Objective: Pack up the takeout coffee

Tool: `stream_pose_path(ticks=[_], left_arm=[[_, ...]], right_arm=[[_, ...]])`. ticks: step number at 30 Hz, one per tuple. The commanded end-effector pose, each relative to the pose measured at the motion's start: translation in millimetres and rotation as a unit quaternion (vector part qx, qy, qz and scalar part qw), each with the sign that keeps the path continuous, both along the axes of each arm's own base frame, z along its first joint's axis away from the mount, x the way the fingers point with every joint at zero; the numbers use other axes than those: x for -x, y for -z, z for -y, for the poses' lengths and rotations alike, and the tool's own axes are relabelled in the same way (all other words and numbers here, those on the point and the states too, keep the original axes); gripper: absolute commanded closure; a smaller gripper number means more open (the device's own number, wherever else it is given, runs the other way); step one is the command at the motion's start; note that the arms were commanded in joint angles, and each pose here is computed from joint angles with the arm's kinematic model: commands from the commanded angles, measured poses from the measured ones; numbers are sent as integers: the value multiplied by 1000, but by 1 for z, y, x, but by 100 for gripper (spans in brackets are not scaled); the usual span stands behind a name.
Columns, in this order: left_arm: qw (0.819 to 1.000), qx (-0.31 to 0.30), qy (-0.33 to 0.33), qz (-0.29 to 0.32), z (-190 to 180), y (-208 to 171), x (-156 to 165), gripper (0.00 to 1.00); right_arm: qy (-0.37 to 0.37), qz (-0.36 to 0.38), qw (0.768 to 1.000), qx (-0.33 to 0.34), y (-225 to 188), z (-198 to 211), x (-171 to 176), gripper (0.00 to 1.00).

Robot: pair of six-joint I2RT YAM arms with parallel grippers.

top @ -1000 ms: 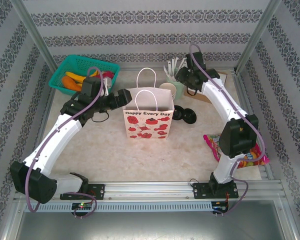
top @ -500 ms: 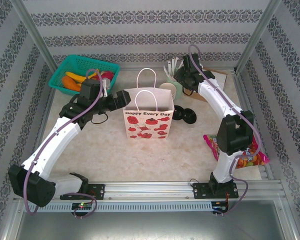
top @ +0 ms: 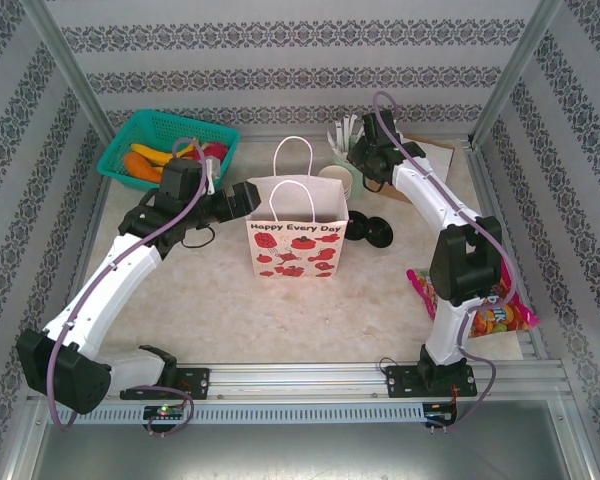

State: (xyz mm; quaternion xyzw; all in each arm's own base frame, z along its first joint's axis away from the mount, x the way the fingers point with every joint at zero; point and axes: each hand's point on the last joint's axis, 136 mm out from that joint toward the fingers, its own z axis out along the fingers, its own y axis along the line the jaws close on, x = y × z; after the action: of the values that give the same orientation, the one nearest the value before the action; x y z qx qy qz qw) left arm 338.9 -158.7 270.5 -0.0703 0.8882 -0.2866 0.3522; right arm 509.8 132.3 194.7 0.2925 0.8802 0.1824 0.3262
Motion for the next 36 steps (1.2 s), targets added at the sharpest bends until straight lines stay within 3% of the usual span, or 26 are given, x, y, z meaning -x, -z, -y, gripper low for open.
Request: stream_pose_path(ticks=[1, 20, 36], left_arm=[[1000, -14, 4, 10, -1, -7, 1, 0], [999, -26, -33, 22, -15, -10, 0, 0], [999, -19, -42, 28, -18, -14, -5, 1]], right_arm=[[-13, 13, 1000, -4, -8, -11, -5, 68], [-50, 36, 998, 18, -38, -12, 10, 100], [-201, 62, 972, 102, -103, -14, 53, 100]])
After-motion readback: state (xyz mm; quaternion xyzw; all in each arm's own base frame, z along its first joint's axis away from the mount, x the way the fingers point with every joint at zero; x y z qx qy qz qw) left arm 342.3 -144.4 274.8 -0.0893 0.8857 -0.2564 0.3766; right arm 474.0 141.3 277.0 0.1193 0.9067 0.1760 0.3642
